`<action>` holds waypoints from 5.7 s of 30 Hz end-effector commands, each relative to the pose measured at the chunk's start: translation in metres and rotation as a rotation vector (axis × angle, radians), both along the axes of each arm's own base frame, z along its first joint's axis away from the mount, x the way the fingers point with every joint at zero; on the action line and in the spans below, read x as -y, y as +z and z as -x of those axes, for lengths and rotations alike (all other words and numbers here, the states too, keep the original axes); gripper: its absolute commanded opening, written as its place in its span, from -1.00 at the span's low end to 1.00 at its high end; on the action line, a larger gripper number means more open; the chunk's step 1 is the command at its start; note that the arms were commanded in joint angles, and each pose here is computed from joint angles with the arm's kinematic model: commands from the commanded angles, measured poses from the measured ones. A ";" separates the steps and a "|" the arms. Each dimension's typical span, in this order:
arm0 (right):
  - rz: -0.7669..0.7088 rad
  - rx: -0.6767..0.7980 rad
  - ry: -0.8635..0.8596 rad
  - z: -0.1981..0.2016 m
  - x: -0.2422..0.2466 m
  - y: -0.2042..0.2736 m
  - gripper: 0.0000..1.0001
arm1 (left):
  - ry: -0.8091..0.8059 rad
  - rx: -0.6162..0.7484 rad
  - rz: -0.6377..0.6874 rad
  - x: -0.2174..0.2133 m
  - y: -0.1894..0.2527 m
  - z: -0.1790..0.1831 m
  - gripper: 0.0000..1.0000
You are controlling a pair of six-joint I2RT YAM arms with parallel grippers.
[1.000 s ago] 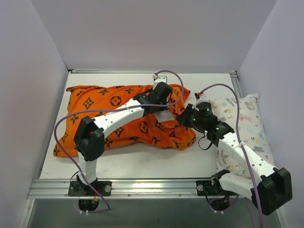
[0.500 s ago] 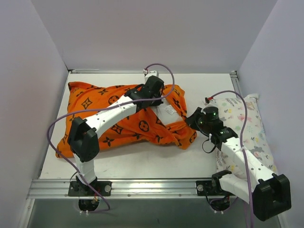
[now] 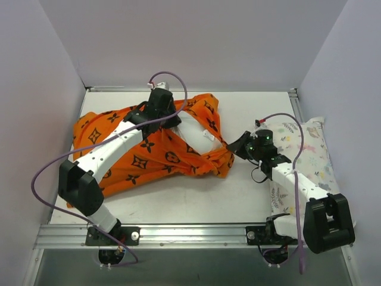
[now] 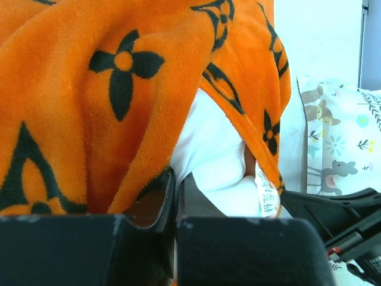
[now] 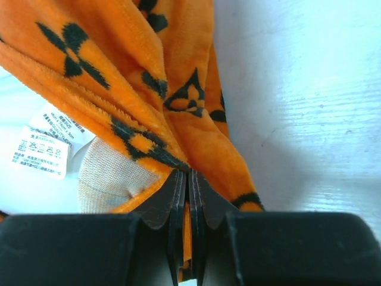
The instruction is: Remove the pillowcase from the pillow
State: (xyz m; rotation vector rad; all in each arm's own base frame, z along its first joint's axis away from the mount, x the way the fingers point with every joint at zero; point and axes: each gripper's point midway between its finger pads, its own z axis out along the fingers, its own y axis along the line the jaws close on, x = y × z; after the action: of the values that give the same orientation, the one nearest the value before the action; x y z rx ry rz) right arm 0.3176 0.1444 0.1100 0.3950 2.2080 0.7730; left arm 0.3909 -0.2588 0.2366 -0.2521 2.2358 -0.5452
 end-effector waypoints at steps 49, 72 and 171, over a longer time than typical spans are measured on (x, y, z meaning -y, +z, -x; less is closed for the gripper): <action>0.373 0.154 0.193 0.019 -0.152 0.081 0.76 | 0.057 0.192 0.081 0.017 -0.026 0.000 -1.00; 0.477 -0.245 -0.054 0.047 0.005 -0.054 -1.00 | 0.242 0.206 0.096 -0.055 -0.010 -0.023 -1.00; 0.031 -0.237 0.046 -0.018 -0.060 -0.090 -1.00 | -0.362 0.086 0.008 0.044 0.020 0.117 -1.00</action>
State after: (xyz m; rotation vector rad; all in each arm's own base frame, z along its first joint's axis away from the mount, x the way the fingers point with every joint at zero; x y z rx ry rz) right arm 0.3307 0.2359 0.0472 0.3917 2.3518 0.9420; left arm 0.2991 -0.2894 0.2039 0.1730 2.3817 -0.5122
